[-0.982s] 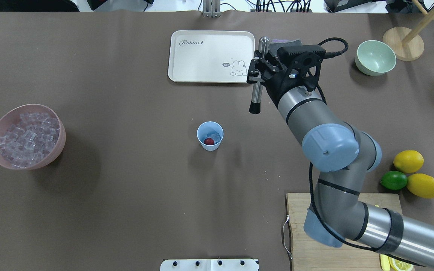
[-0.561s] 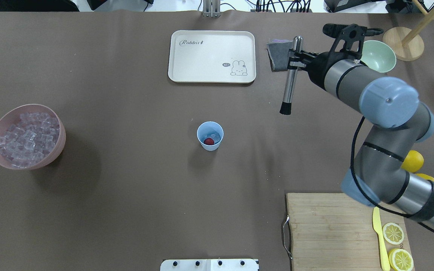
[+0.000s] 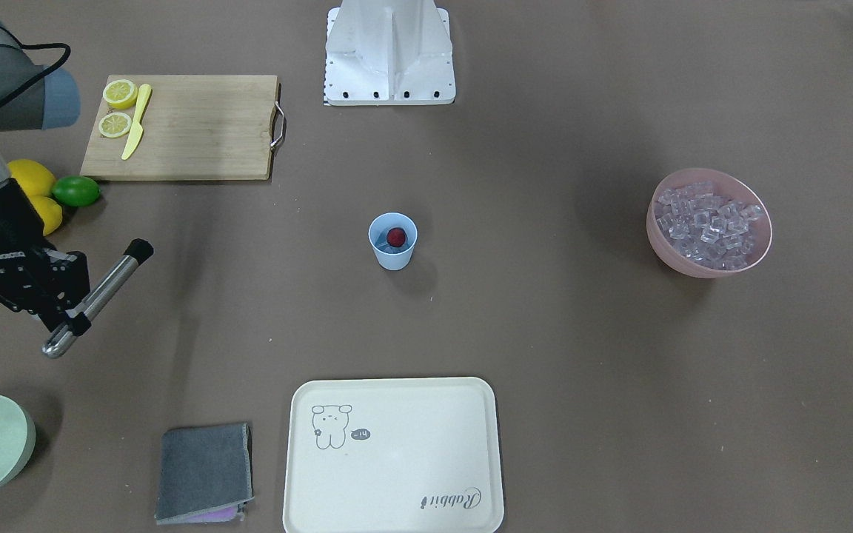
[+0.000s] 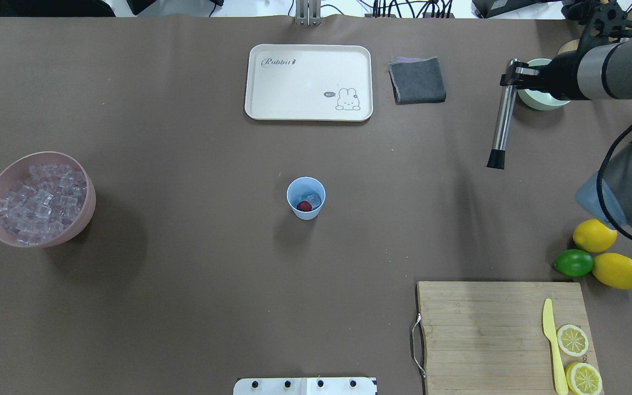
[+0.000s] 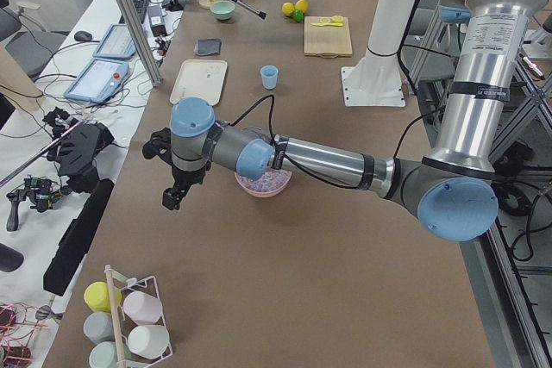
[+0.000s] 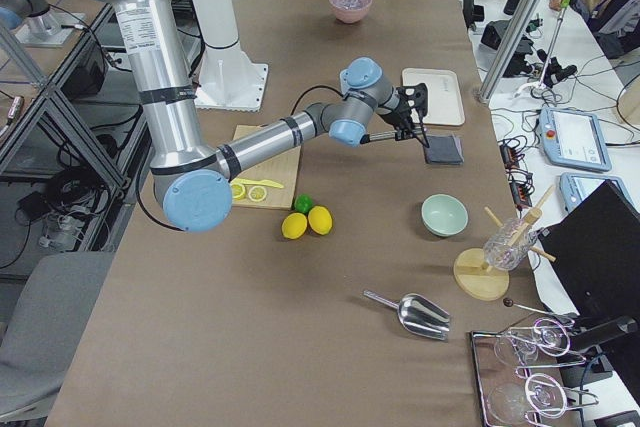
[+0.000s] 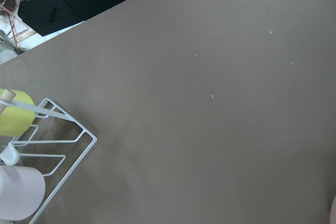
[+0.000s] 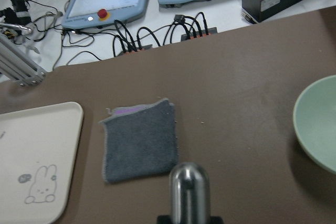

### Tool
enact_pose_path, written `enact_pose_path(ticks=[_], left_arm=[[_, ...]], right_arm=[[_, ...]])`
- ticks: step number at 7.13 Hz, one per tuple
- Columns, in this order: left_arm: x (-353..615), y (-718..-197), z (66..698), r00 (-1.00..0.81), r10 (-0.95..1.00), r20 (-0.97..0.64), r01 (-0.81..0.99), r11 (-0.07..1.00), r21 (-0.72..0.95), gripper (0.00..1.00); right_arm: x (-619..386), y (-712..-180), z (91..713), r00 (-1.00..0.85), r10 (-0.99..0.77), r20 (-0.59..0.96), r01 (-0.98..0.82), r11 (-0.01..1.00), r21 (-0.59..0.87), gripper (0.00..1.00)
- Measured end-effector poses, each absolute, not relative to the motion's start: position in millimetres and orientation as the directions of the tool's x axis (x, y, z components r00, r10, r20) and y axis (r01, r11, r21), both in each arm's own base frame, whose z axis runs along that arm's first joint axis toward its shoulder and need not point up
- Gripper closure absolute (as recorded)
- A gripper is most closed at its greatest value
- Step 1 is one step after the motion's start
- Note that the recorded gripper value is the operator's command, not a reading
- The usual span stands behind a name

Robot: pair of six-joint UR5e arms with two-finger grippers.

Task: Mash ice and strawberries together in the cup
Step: 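Lower the steel rod upright onto the table beside the lemons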

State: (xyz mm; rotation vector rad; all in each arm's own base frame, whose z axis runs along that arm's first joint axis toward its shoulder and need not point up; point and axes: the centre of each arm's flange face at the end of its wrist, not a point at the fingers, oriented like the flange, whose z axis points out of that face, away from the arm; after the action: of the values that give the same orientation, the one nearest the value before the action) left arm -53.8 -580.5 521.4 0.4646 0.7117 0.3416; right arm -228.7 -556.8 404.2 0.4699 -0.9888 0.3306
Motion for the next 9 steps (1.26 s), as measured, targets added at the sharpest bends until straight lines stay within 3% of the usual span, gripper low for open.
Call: enact_pose_path(ticks=[3,9], left_arm=[[-51.7,-583.6,507.6,0.708,0.465,-0.532,-0.144,0.832,0.536,0.03],[-52.2,-586.2,489.7,0.718,0.48,-0.504,-0.147,0.813,0.564,0.03]], right_arm=[[-218.4,-573.5,477.8,0.535,0.073,0.841,-0.316,0.941,0.119,1.0],[-261.9,-569.2,548.1,0.599,0.046,0.799,-0.168,0.983,0.07,1.0]])
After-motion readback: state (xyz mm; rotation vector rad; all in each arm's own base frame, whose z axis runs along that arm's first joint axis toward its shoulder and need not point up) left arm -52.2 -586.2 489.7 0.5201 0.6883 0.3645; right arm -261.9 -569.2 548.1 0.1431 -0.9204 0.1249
